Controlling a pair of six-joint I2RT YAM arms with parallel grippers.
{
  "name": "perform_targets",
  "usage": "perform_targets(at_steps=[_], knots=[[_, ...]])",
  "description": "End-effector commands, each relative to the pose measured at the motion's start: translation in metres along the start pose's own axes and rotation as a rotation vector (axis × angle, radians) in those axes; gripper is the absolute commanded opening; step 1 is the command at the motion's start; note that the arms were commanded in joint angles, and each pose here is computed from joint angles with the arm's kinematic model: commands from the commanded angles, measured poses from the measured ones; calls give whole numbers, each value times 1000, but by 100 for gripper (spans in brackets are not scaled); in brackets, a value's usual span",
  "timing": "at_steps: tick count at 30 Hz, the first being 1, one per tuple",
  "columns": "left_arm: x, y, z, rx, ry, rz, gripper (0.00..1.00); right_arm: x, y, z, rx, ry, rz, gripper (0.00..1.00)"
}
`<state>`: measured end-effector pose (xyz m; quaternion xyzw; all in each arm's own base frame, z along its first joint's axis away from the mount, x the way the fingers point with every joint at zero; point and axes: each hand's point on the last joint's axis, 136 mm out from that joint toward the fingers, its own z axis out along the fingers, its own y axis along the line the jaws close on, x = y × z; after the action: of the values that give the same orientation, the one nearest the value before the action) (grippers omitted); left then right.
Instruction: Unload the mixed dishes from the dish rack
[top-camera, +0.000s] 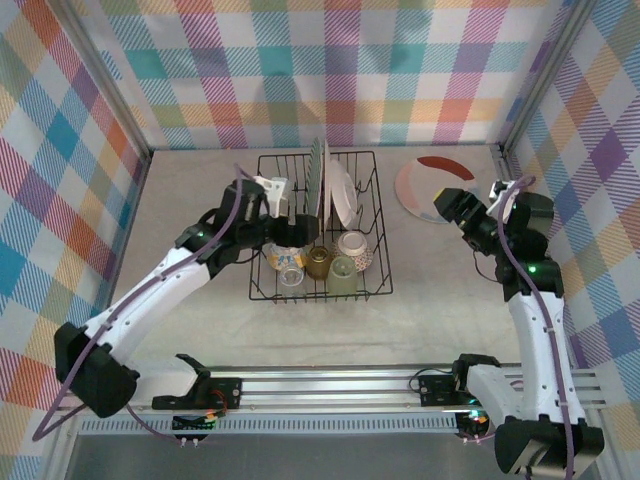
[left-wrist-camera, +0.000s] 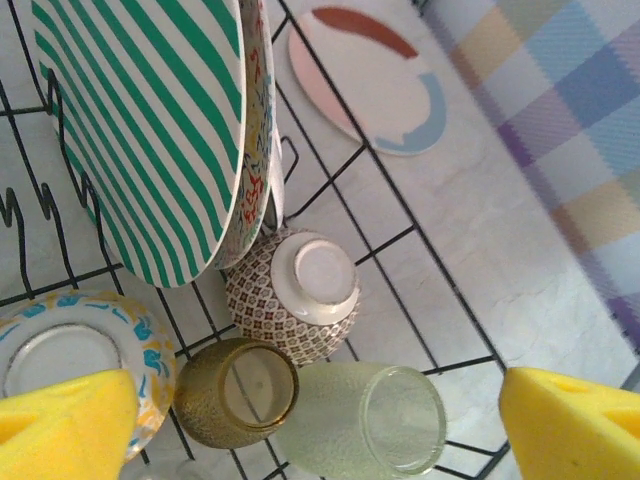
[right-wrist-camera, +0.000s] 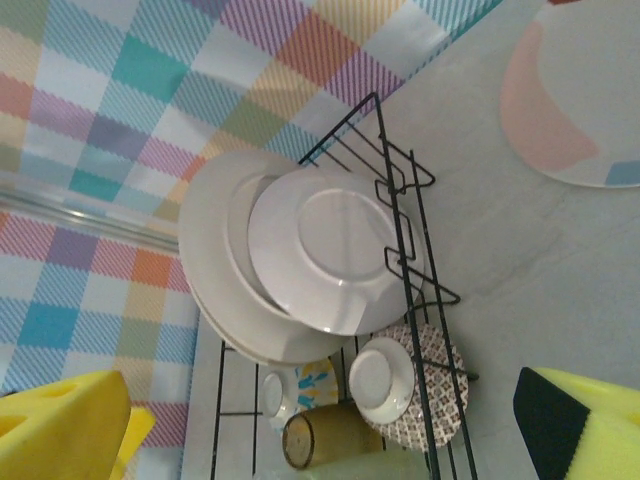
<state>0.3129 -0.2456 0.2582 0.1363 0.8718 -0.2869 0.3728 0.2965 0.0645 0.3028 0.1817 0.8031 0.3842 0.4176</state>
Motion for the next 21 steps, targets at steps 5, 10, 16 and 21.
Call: perform_targets(at_steps=[5, 10, 16, 21], knots=[[-4, 13, 33, -97, 70, 89, 80, 27, 11, -11, -75, 86, -50, 99], [-7, 19, 50, -124, 81, 125, 75, 37, 12, -11, -105, 120, -46, 99], [-8, 23, 66, -134, 103, 202, 67, 46, 26, -17, -187, 156, -65, 99], [-11, 25, 78, -135, 114, 234, 59, 51, 37, -25, -243, 171, -74, 99]])
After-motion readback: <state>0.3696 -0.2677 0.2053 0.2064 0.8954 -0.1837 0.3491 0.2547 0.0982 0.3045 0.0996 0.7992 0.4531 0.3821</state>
